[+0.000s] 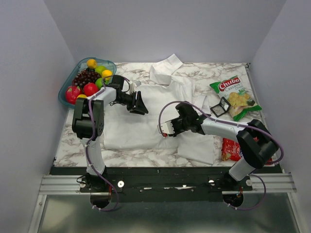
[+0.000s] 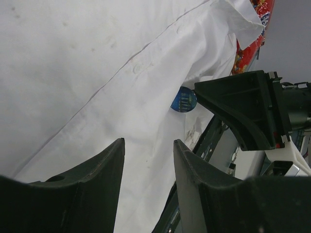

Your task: Remove the brooch from the garment

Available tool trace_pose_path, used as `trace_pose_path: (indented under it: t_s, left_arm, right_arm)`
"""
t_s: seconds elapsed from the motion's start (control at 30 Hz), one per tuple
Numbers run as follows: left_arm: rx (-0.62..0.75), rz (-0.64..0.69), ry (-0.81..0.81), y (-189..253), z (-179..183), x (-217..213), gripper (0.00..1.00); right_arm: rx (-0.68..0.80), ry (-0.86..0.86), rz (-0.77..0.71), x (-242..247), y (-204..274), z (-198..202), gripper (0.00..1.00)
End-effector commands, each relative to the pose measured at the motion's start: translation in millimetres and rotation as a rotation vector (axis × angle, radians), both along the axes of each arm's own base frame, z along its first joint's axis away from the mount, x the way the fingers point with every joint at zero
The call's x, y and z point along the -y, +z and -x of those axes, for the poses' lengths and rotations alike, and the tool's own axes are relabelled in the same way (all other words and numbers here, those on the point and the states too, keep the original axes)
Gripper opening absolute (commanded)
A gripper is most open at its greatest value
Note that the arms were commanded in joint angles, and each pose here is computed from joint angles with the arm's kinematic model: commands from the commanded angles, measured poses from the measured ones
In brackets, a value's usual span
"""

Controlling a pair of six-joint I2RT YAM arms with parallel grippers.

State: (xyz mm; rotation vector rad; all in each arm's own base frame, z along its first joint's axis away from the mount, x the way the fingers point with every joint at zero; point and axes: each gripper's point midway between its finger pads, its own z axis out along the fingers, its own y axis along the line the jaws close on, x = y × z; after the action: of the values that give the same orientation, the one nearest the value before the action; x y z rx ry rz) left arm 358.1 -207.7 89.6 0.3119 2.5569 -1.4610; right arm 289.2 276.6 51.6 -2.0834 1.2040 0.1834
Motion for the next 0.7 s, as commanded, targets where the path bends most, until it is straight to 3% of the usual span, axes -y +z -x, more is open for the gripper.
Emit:
trace_pose_path:
  t_s: [0.0,0.47,0.6,0.67]
  left_arm:
    - [-0.005,0.027,-0.017,5.6,-0.1,4.6,0.53]
    - [-0.004,0.021,-0.022,6.5,2.9,3.5,0.53]
    - [-0.008,0.032,-0.026,6.7,3.0,4.5,0.53]
    - [0.001,0.029,-0.029,7.9,2.4,4.2,0.53]
  right_arm:
    - [0.009,0.131,-0.008,-10.9,-1.2,4.7,0.4]
    - [0.077,0.277,0.002,-21.7,1.6,2.5,0.37]
    - [0.047,0.305,0.021,-20.0,-2.9,7.7,0.25]
    - [0.006,0.311,0.042,-15.6,-7.5,14.2,0.14]
